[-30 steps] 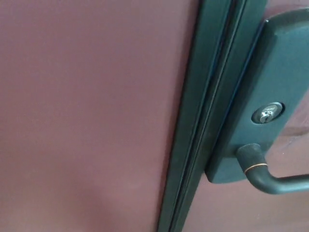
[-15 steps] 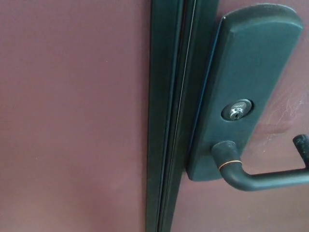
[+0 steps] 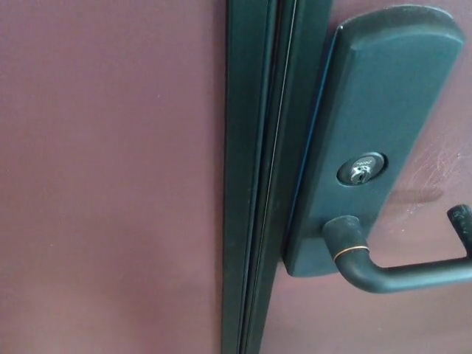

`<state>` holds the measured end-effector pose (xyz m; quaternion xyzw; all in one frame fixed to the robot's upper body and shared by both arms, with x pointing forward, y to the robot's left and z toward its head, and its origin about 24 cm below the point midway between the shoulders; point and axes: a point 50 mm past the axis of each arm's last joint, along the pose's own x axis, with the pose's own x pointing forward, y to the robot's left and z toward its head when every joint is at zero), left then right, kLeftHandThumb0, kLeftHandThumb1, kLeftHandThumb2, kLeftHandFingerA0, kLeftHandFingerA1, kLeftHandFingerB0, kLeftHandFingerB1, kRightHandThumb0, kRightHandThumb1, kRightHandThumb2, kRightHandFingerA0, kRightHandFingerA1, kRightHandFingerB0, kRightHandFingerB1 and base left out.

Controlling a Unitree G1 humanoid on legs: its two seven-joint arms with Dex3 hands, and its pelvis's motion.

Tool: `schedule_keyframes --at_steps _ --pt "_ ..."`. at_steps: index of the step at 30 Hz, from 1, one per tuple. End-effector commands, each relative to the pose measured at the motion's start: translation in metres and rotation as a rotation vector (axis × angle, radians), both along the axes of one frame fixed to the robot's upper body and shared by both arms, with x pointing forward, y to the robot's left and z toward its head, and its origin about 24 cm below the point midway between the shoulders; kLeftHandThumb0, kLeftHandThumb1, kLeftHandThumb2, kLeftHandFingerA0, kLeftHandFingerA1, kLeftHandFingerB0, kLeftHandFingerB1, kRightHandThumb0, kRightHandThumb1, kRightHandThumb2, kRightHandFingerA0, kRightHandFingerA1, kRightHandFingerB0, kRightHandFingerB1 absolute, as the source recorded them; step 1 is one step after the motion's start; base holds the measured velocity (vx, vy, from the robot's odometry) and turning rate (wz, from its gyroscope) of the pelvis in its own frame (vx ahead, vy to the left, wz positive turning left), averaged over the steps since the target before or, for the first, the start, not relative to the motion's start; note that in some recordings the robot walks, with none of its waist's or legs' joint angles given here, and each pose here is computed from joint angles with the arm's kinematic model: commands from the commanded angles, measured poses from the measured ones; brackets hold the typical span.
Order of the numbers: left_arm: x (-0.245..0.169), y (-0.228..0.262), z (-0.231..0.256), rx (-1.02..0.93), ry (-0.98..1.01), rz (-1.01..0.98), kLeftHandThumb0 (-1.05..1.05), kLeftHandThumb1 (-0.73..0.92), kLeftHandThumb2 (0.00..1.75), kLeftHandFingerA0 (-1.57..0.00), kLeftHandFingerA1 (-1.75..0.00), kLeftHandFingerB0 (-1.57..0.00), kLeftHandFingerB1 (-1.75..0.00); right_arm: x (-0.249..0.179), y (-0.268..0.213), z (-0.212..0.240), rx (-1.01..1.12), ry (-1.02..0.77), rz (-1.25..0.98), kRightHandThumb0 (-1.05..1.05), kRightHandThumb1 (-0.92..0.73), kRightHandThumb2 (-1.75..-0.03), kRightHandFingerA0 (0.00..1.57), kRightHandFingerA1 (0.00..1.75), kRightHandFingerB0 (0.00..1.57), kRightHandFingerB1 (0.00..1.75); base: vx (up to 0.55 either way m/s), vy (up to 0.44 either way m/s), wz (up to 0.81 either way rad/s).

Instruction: The robot walks towards the door handle and put its right hand on it and twist the handle

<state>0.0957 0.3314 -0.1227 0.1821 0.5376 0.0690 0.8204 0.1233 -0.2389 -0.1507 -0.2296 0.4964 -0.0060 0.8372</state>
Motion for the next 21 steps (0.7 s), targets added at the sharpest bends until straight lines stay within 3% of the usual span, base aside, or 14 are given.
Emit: schedule_keyframes --at_steps 1,6,7,21 --pt "-0.0092 -0.0011 -0.0031 -0.005 0.049 -0.016 -0.47 0.51 0.8 -0.54 -0.56 -0.37 -0.48 -0.0125 -0.0019 -0.0033 0.0 0.039 0.0 -0.35 -0.67 -0.6 0.62 0.42 0.45 0.36 0.0 0.0 0.0" --pt "-0.0098 -0.001 -0.0031 -0.005 0.051 -0.022 -0.47 0.51 0.8 -0.54 -0.56 -0.37 -0.48 -0.014 -0.0029 -0.0035 -0.001 0.047 0.009 -0.35 -0.67 -0.6 0.61 0.42 0.45 0.36 0.0 0.0 0.0" --pt "-0.0045 -0.0013 -0.0021 -0.017 0.028 0.005 -0.48 0.51 0.8 -0.54 -0.56 -0.37 -0.48 -0.0078 -0.0038 -0.0017 -0.006 0.039 0.022 -0.42 -0.58 -0.78 0.58 0.53 0.42 0.47 0.0 0.0 0.0" --pt "-0.0042 -0.0021 -0.0025 -0.018 0.037 -0.012 -0.48 0.51 0.8 -0.54 -0.56 -0.37 -0.49 -0.0104 -0.0035 -0.003 0.013 0.065 0.019 -0.43 -0.59 -0.8 0.55 0.53 0.41 0.47 0.0 0.0 0.0"
